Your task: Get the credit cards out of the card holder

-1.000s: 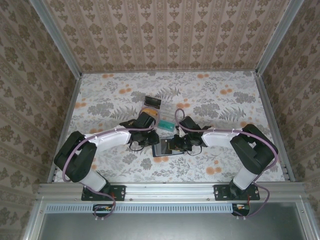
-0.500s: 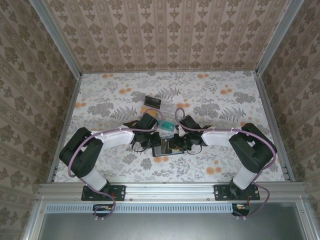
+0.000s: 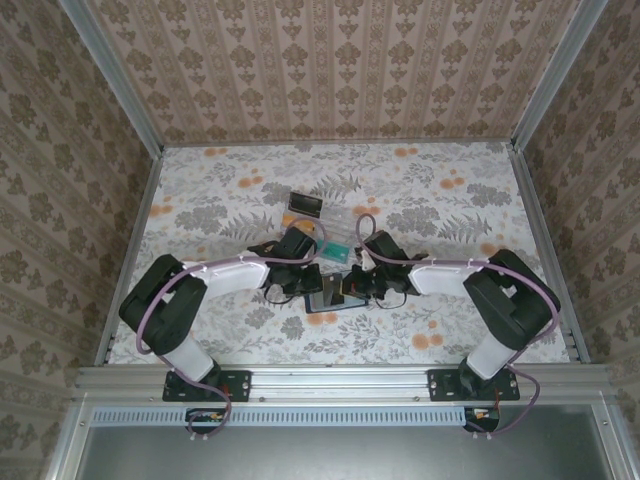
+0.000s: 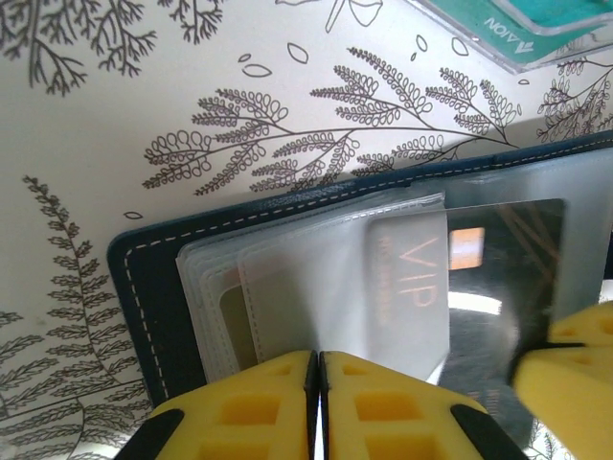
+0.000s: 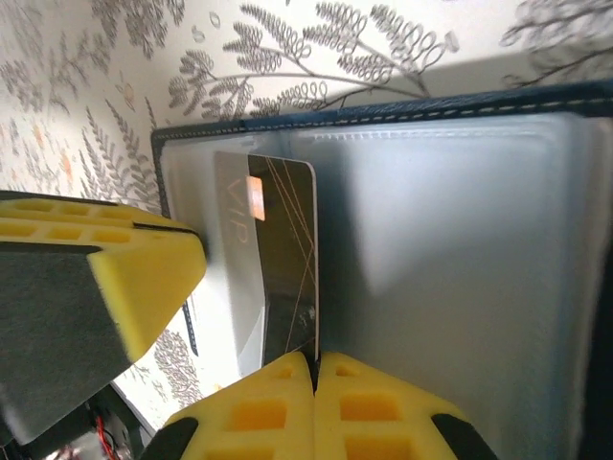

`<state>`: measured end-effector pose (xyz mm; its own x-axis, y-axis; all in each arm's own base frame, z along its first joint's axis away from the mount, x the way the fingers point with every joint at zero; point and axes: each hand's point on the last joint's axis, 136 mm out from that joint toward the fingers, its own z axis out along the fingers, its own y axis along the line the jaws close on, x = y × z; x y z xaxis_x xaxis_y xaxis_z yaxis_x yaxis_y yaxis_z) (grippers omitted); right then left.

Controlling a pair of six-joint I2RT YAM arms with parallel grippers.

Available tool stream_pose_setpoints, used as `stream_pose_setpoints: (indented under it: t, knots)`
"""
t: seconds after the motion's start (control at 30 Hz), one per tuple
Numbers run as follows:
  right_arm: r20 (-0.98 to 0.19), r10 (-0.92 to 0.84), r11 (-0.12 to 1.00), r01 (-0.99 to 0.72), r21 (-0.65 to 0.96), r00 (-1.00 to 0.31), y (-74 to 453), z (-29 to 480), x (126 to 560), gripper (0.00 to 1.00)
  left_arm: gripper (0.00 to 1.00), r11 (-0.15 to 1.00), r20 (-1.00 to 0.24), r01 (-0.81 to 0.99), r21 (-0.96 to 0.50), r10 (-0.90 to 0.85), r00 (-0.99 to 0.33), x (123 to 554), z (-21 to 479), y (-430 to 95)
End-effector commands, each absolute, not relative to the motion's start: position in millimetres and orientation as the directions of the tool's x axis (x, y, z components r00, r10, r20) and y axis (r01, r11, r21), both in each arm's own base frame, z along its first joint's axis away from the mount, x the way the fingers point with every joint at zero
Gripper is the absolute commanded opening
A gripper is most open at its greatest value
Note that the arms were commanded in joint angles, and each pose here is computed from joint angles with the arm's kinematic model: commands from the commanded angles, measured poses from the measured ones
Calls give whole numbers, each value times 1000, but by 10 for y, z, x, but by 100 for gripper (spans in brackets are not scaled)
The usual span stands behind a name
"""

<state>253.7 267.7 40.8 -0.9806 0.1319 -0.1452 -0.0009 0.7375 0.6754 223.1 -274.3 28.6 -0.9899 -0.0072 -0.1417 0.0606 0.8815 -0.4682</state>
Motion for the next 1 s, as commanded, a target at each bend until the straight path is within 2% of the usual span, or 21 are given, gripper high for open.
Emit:
stream_pose_setpoints:
  t: [0.0,0.3,0.4,0.57,0.63,0.73,0.8,0.9,0.97]
  knots:
    - [-215,145,780,-22,625,-966,2481,437,2549,0,14,913,-131,46,-406,-8,-991,2180,238,-2606]
    - [-473,61,686,-307,660,-879,2497,1256,2644,0,26,862,-290,136,-488,-13,-957,2520,927,-2771]
    - [-525,58,644,-370,669,-849,2487,1504,2701,0,37,819,-347,156,-552,-55,-936,2633,1202,-2762]
    - [-560,41,497,-470,730,-827,2579,1972,2802,0,68,711,-424,214,-670,-131,-896,2774,1680,-2737]
    - [-556,2,424,-503,753,-831,2619,2153,2807,0,75,688,-454,246,-683,-136,-881,2823,1796,-2742]
    - [-560,-35,334,-538,774,-828,2671,2396,2830,0,78,617,-483,316,-721,-120,-867,2854,1994,-2868]
    - [-567,-36,312,-548,776,-823,2685,2493,2866,0,78,556,-487,344,-757,-127,-864,2886,2127,-2949]
    - [-570,6,324,-538,778,-822,2631,2605,3011,0,75,451,-501,391,-802,-153,-852,2939,2362,-3042]
    - [-547,37,324,-508,798,-836,2607,2592,3145,0,68,405,-515,416,-814,-171,-840,2968,2496,-3071]
